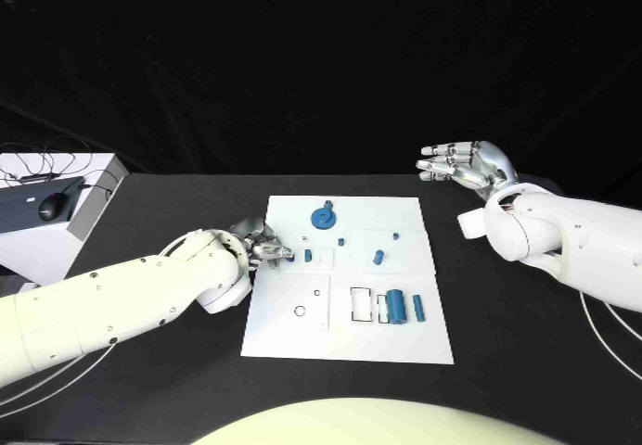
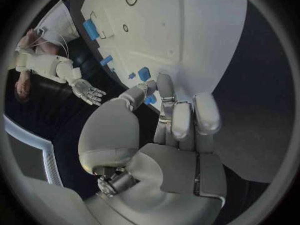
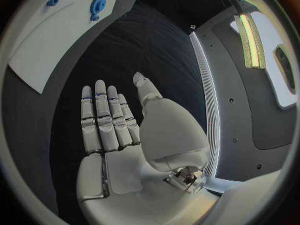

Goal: Assemble the parts on the task board

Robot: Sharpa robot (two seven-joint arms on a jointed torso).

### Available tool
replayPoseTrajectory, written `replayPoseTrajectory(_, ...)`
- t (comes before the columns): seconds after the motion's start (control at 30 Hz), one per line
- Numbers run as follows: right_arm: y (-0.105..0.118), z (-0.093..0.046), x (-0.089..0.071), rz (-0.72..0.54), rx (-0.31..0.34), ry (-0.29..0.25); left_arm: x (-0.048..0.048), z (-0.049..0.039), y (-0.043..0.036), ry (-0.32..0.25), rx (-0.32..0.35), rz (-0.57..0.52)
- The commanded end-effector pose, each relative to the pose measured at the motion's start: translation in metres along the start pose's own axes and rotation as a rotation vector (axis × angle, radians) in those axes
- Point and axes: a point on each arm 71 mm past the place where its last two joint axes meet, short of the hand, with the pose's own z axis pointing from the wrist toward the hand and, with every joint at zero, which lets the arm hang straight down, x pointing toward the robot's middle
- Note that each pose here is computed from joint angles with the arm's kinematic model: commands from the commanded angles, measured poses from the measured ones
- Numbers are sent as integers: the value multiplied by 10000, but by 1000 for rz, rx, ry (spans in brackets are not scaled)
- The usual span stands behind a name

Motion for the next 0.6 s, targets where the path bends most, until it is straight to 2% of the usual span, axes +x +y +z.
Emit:
replayPoseTrajectory(0.03,7,2,7,1,-9,12,46,-11,-9,36,7,18)
replayPoseTrajectory(0.6,9,1,9,2,-9,12,64,35,2,52,-19,37)
